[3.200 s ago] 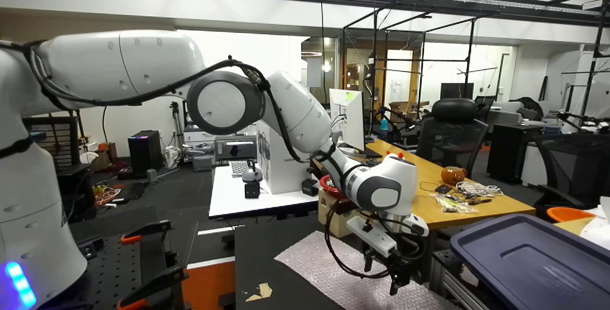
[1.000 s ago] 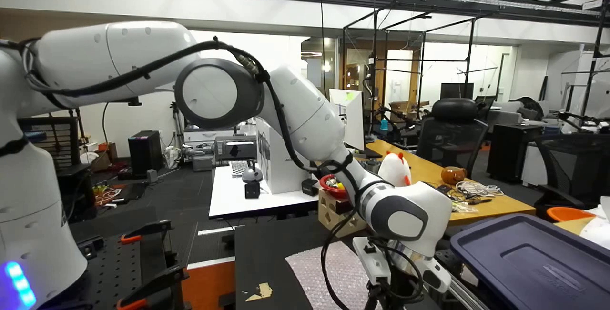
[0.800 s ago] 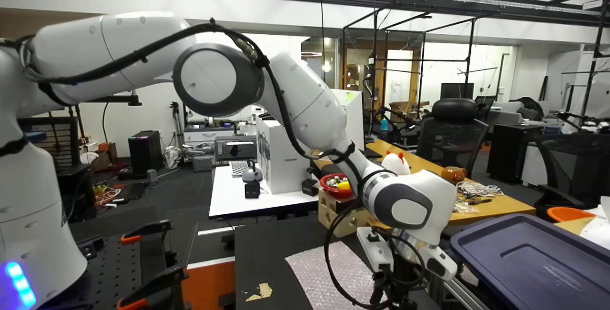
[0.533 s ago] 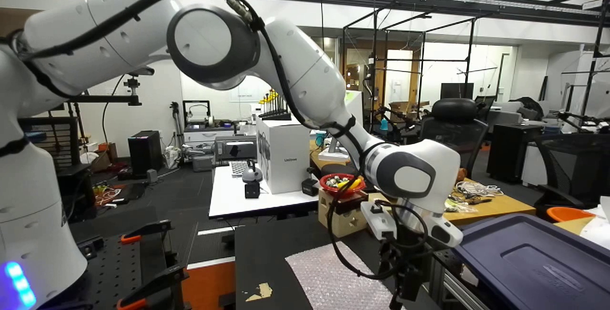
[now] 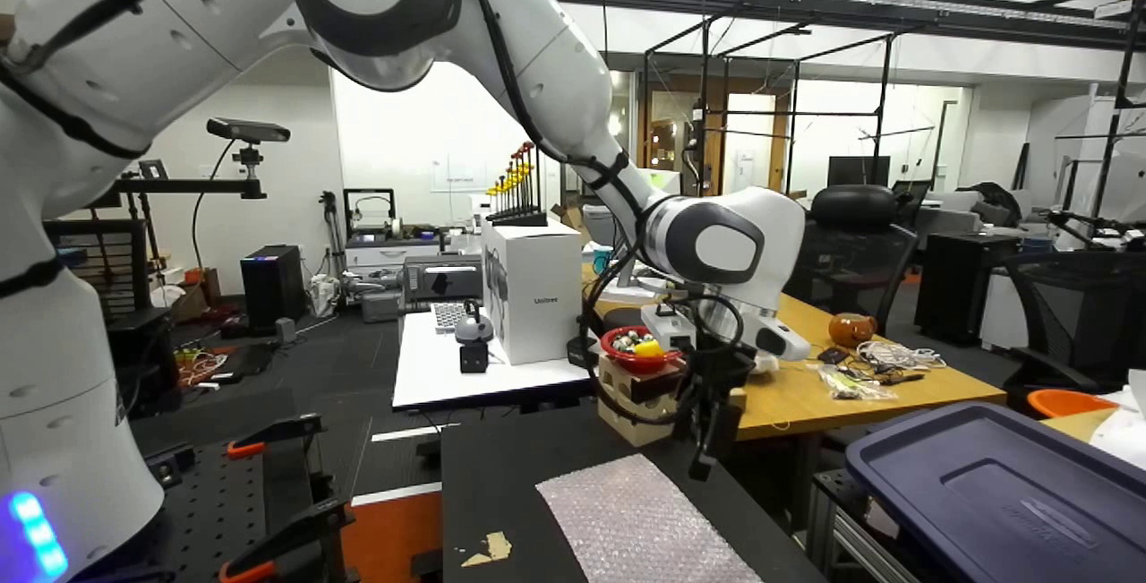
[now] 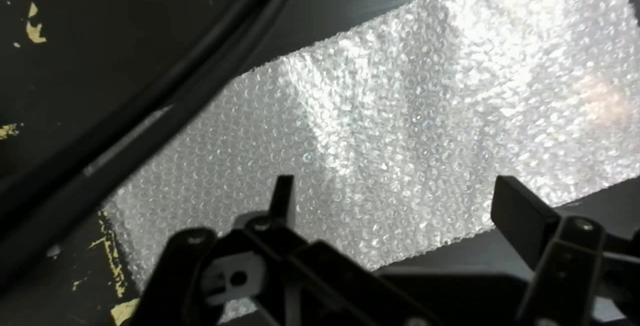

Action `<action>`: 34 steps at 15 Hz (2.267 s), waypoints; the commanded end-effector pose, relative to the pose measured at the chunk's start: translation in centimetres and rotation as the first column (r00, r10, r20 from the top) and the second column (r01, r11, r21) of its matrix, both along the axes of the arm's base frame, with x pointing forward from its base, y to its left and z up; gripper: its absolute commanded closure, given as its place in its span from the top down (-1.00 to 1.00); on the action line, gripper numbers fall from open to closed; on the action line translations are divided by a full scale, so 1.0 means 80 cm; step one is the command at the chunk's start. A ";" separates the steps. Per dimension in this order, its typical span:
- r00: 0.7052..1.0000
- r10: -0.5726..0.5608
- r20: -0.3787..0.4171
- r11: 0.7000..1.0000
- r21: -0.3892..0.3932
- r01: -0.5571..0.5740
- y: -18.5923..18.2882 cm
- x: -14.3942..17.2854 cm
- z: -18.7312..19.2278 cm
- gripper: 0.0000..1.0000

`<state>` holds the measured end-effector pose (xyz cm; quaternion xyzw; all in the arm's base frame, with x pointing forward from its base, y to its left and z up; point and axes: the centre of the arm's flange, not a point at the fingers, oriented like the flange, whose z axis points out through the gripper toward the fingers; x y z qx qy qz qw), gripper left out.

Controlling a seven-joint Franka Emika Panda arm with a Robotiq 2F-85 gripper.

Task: Unfold the bubble wrap

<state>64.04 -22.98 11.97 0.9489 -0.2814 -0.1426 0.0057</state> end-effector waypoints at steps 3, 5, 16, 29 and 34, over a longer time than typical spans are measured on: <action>0.999 -0.037 0.013 0.999 -0.009 0.037 0.076 -0.039 0.050 1.00; 0.998 -0.053 0.032 0.998 -0.023 0.054 0.089 -0.045 0.066 1.00; 0.987 -0.037 0.154 0.998 -0.043 0.044 0.048 -0.127 0.165 1.00; 0.922 0.322 0.215 0.947 -0.053 -0.318 -0.025 -0.255 0.264 1.00; 0.902 0.371 0.222 0.928 -0.065 -0.366 0.021 -0.246 0.281 1.00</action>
